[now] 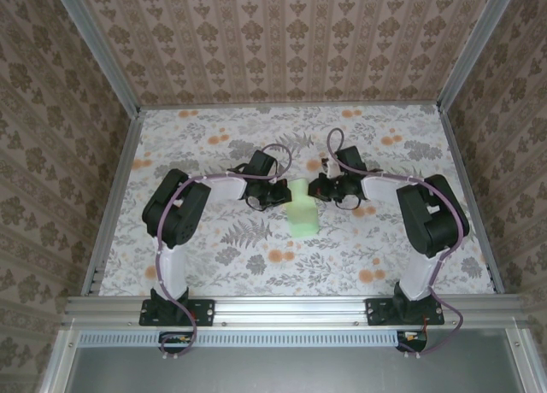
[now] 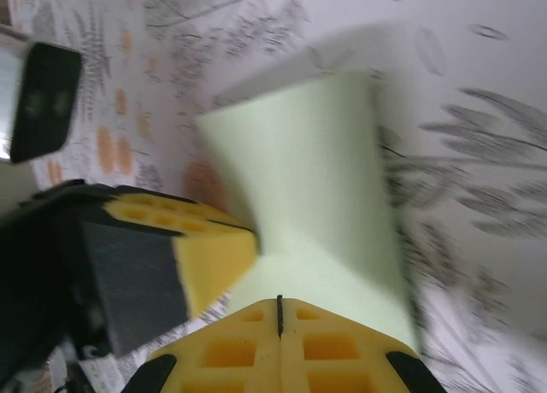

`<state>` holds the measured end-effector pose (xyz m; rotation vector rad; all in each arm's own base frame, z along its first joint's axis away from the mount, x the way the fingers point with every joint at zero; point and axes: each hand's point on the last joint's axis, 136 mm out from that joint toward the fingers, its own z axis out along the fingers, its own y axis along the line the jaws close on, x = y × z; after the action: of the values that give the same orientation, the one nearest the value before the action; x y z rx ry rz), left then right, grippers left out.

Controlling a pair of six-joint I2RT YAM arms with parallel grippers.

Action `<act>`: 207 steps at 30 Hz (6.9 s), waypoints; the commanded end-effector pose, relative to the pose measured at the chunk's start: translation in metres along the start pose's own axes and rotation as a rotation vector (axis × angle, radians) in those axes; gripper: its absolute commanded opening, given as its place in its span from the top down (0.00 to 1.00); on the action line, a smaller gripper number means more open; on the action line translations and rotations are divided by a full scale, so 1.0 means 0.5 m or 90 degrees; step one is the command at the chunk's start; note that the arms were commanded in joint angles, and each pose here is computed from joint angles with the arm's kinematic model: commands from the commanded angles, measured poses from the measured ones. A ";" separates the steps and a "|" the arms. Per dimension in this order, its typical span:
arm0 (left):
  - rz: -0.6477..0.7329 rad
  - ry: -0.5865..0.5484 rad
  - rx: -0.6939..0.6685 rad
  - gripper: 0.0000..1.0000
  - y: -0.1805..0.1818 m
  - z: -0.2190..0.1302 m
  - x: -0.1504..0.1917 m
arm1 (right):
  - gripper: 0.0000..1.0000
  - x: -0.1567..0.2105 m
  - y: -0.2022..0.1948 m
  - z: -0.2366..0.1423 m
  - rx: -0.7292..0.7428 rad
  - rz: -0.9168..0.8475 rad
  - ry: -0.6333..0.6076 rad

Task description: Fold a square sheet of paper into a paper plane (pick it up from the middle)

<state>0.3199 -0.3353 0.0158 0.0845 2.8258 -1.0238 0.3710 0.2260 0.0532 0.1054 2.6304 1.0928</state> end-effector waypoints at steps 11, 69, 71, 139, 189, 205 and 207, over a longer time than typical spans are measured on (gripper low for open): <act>-0.085 0.134 -0.223 1.00 0.215 0.041 0.144 | 0.97 0.000 -0.105 0.053 0.061 0.062 0.021; -0.078 0.140 -0.234 1.00 0.211 0.040 0.151 | 0.97 0.073 -0.001 -0.018 0.013 0.098 0.047; -0.079 0.140 -0.235 1.00 0.213 0.041 0.151 | 0.97 0.092 -0.016 -0.010 0.026 0.106 0.061; -0.062 0.136 -0.239 1.00 0.192 0.040 0.147 | 0.97 0.274 -0.132 -0.071 0.102 0.076 0.118; -0.033 -0.219 -0.168 0.00 0.171 -0.374 -0.029 | 0.88 -0.034 0.025 0.108 0.285 0.047 -0.019; 0.038 -0.180 -0.090 0.04 0.036 -0.299 0.036 | 0.88 0.046 -0.125 -0.079 0.398 0.232 -0.163; 0.035 -0.170 -0.061 0.08 0.011 -0.275 0.055 | 0.88 0.067 -0.120 -0.087 0.364 0.256 -0.169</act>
<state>0.2856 -0.2274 0.1125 0.0436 2.6257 -0.7465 0.3368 0.1653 0.0255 0.7404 2.7107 0.2998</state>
